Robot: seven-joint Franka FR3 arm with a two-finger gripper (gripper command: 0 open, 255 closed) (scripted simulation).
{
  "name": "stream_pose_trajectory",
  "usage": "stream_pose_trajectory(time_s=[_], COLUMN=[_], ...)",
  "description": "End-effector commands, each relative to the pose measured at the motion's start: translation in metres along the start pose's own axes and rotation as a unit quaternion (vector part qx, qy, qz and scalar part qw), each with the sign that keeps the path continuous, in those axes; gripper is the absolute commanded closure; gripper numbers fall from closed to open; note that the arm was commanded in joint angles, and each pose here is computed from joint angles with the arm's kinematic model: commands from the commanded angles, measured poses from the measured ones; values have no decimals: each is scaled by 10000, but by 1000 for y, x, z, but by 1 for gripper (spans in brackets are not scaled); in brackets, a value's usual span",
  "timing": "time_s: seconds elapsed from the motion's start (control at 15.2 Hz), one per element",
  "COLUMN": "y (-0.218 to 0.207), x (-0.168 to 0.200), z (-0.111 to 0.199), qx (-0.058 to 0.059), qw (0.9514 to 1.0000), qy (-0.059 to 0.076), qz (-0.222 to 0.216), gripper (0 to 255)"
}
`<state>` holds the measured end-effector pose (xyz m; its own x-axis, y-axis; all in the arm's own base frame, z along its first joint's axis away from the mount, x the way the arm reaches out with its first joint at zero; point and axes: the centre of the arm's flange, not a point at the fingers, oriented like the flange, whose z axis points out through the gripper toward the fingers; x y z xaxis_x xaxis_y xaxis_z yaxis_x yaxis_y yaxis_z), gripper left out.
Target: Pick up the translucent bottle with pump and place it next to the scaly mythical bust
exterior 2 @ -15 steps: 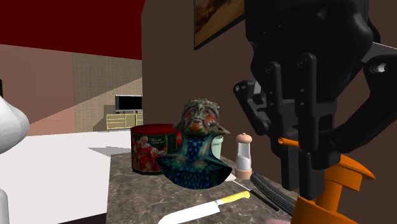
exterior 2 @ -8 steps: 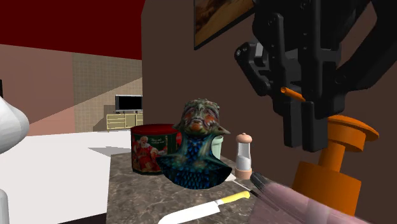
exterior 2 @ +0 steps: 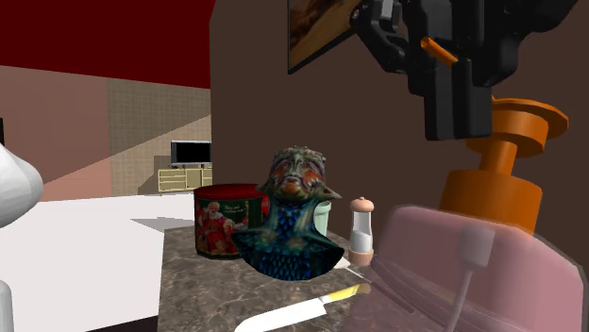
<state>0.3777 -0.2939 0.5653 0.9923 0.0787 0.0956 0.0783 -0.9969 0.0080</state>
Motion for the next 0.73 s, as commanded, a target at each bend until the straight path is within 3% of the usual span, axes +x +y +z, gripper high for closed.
stream_pose_trajectory(time_s=[0.0,0.66], y=[-1,0], x=[-1,4], z=[-10,-63], qx=[1,1], qw=[10000,10000], qy=[-2,-2], qz=[1,1], gripper=[255,255])
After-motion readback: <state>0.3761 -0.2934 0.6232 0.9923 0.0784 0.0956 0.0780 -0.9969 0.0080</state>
